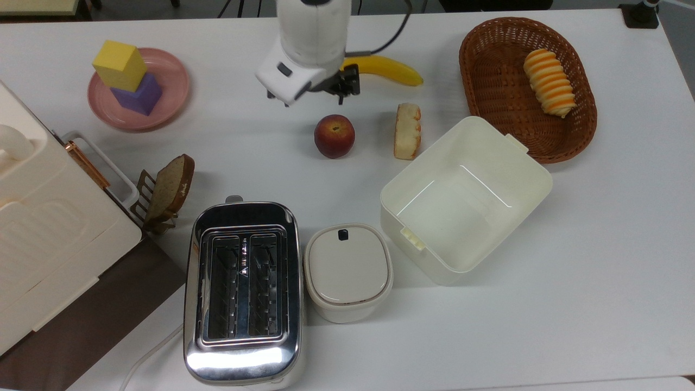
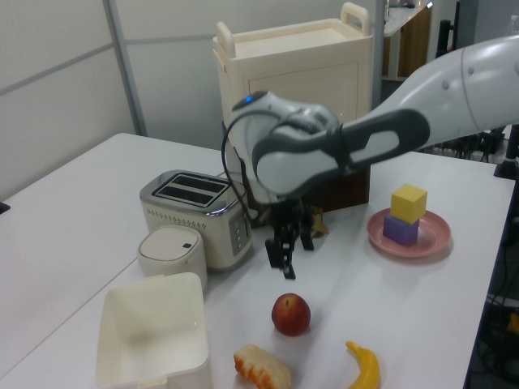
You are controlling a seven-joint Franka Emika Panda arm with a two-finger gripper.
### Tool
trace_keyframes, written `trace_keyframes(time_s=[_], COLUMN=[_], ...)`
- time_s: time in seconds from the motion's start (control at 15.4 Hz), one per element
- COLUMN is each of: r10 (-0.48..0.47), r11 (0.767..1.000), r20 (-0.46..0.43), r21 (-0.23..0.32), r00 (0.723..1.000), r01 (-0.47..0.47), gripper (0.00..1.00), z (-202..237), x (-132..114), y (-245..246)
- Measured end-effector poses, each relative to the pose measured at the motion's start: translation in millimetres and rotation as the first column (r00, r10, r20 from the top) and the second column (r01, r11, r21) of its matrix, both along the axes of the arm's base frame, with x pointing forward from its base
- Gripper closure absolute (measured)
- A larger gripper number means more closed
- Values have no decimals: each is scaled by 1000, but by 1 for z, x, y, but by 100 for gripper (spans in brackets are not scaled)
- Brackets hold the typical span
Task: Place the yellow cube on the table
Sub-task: 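Move the gripper from rest toward the pink plate with stacked cubes, then lower the open gripper around the yellow cube atop the purple cube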
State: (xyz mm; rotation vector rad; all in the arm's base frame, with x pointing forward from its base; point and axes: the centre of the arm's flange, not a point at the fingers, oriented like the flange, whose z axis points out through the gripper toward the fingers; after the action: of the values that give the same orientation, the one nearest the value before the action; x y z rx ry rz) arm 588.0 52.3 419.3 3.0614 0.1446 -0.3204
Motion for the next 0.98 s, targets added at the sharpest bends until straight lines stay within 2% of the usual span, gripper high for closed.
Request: trace_keyframes(time_s=[0.46,0.98], r10=[30,41], r11=[1000,999], r20=[12,9], r21=[-2,-5], r00=[999,999], r01=[-30,-41], gripper=[0,0], z=[-48,-51], x=[5,6], y=[14,19])
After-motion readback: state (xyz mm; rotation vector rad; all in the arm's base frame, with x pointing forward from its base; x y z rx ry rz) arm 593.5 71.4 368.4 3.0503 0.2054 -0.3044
